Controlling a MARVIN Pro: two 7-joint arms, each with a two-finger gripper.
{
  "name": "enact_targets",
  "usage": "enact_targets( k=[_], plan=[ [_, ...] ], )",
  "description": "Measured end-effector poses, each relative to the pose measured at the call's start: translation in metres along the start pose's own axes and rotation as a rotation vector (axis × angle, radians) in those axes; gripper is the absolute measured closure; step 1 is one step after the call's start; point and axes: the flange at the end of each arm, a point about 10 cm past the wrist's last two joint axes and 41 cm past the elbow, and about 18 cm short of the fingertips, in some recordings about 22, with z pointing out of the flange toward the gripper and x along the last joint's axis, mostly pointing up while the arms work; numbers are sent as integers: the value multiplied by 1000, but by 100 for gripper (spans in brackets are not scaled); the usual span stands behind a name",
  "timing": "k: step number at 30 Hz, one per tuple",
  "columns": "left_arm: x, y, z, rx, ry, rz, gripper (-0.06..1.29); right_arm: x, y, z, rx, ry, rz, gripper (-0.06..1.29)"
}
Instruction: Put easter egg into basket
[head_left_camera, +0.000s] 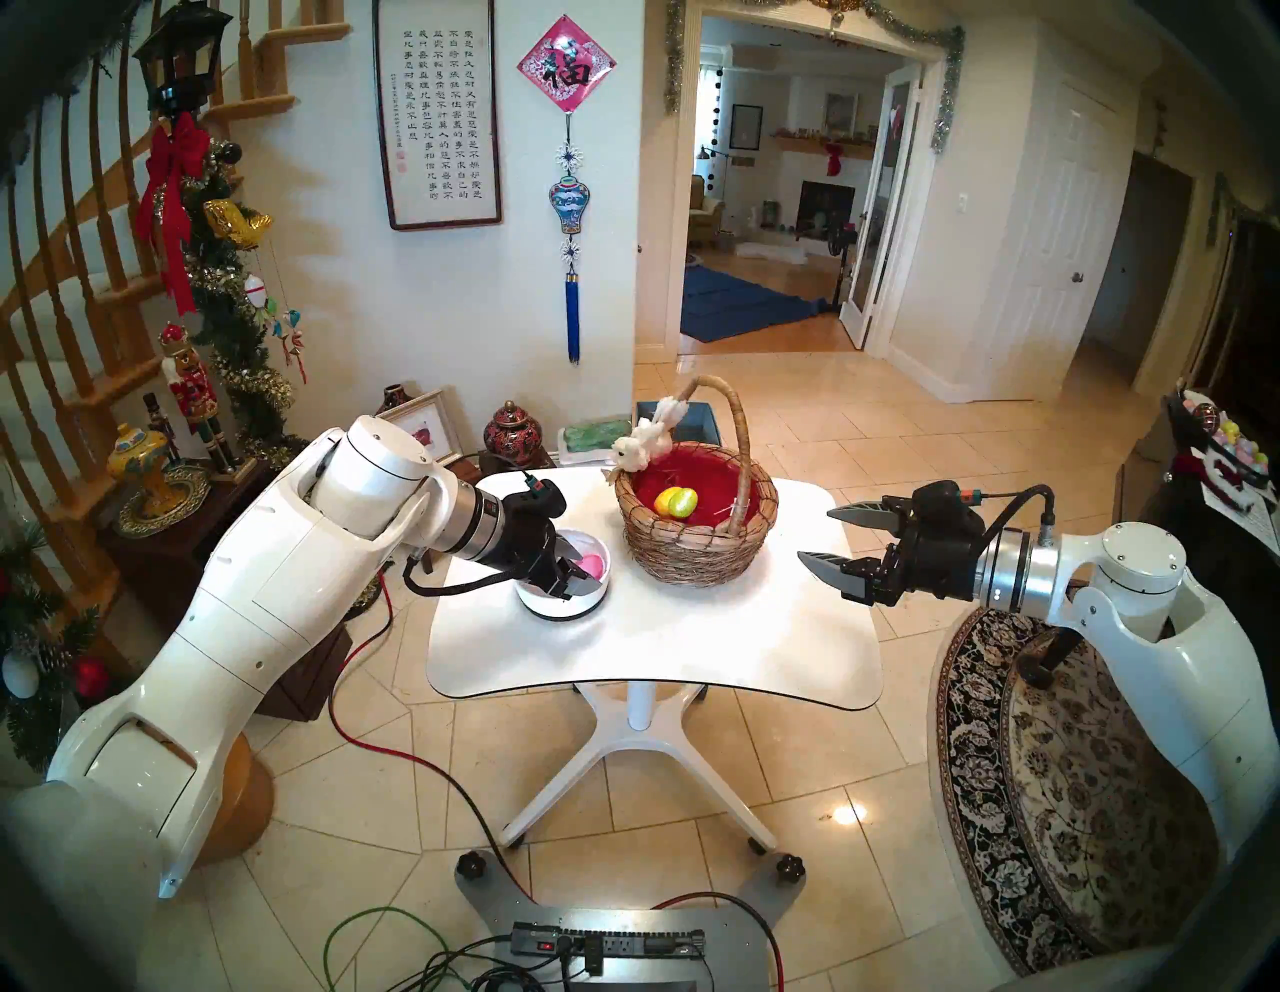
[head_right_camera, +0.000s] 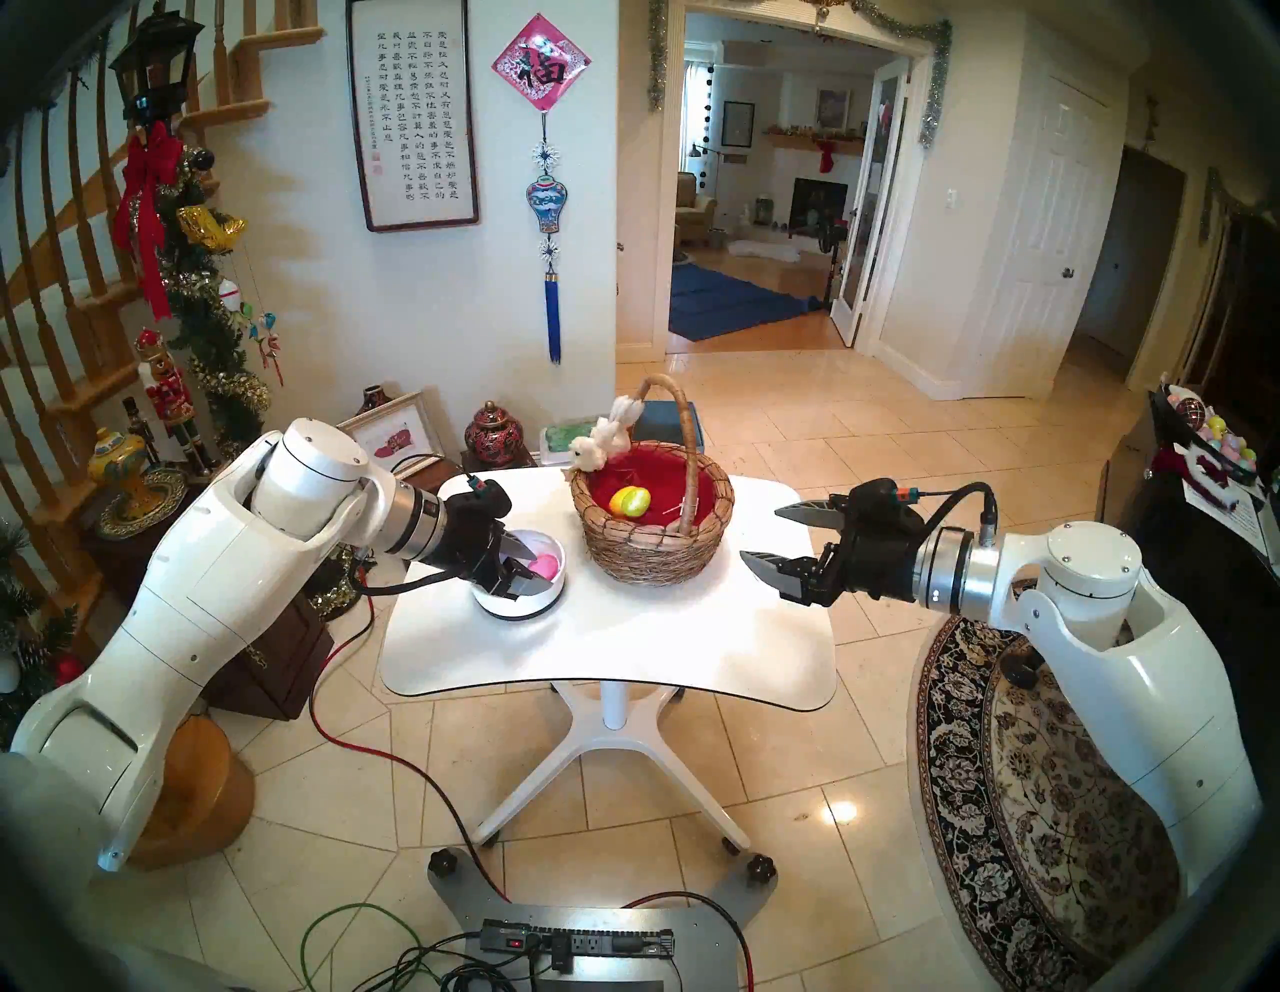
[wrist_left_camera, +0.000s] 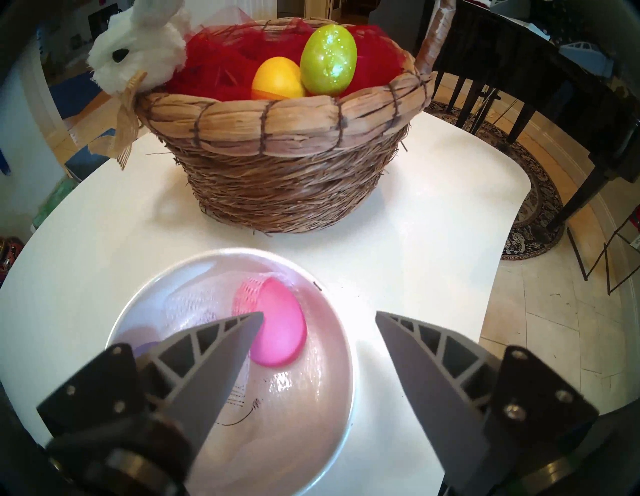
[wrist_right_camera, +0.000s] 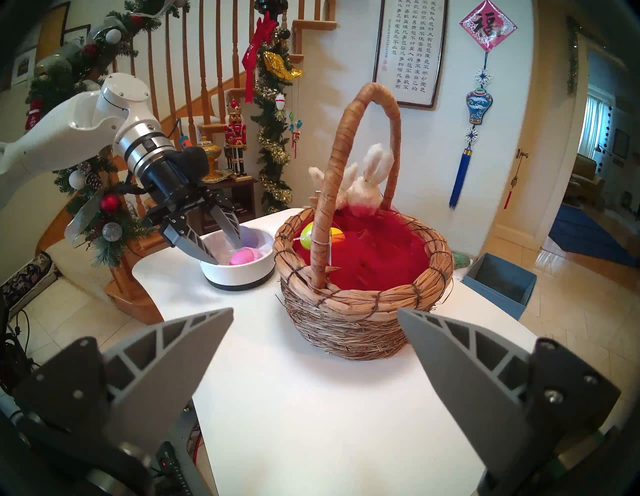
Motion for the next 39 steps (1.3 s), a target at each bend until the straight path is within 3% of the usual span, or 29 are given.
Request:
enact_targets(
  k=[11,39],
  plan=[
    [1,-1,1,20,-4,11,32,0,0,0,0,0,0,-1],
    [2,1,3,-10,-1,-1,32,0,0,0,0,0,0,0]
  ],
)
